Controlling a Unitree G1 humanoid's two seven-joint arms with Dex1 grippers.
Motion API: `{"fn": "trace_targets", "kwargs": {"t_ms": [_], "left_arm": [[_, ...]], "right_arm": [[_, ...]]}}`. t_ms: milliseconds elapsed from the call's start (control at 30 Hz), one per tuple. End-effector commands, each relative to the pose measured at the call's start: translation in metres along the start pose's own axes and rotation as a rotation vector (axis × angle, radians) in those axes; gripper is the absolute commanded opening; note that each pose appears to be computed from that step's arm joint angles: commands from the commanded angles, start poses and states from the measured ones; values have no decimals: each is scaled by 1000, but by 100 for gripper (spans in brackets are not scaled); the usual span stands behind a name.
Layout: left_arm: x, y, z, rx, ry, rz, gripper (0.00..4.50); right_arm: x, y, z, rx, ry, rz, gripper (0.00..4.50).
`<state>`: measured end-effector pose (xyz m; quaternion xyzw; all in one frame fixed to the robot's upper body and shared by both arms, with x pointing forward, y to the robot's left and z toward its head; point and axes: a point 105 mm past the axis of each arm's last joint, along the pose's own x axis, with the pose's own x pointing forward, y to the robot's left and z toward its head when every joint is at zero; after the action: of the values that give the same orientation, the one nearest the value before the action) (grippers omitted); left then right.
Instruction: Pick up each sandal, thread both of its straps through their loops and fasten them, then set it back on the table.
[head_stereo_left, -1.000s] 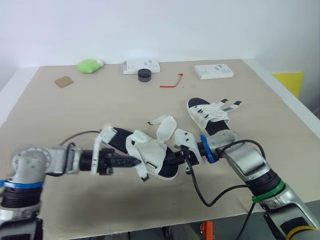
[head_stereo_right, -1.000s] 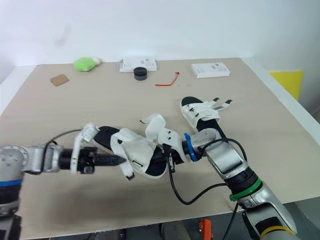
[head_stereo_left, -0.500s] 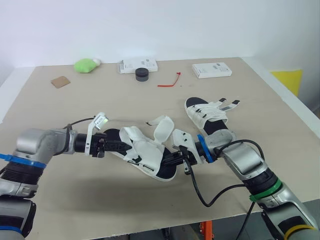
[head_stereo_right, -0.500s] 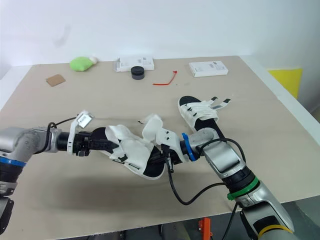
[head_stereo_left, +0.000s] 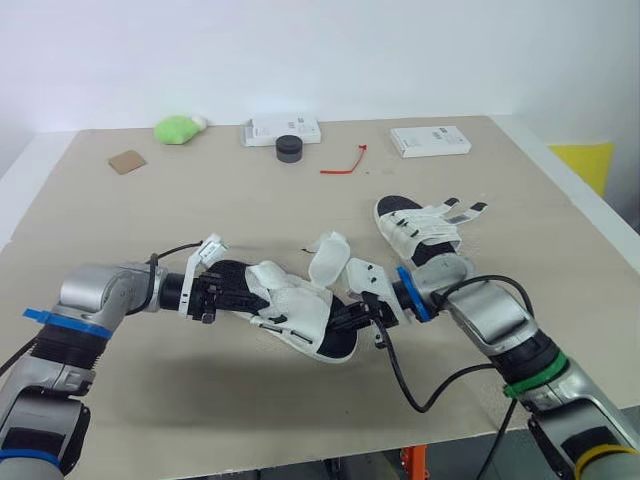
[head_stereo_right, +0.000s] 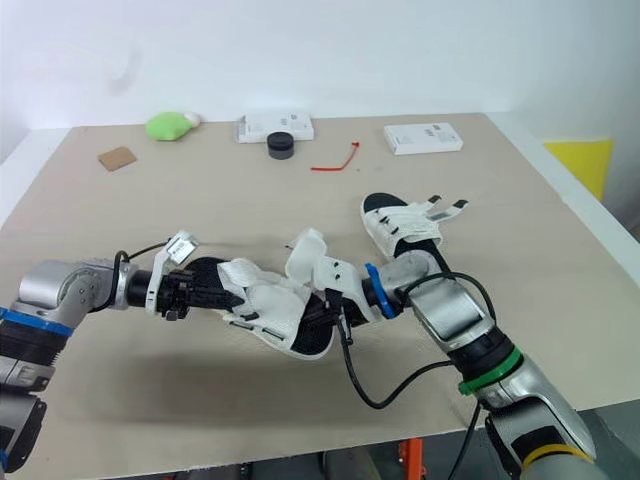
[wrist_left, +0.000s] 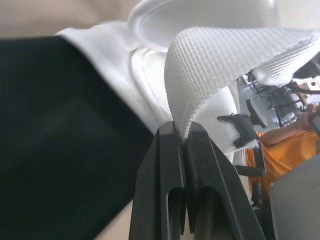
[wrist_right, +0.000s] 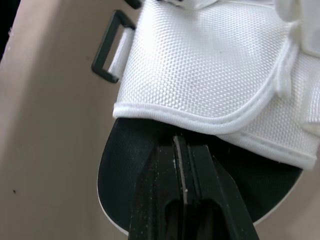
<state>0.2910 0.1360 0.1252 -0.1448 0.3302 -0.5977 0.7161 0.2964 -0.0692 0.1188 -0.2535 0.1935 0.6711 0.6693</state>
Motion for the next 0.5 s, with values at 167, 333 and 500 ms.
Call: {"fn": "trace_targets", "kwargs": {"t_ms": [167, 333, 500], "left_arm": [[9, -21, -5, -18, 7, -80, 4], [5, -18, -1, -30, -35, -44, 4], [0, -17, 5, -49, -79, -20, 4]], "right_arm": [[-21, -36, -24, 28, 134, -115, 0], [-15, -24, -21, 26, 120, -46, 0], [-12, -10, -24, 39, 117, -9, 0]]}}
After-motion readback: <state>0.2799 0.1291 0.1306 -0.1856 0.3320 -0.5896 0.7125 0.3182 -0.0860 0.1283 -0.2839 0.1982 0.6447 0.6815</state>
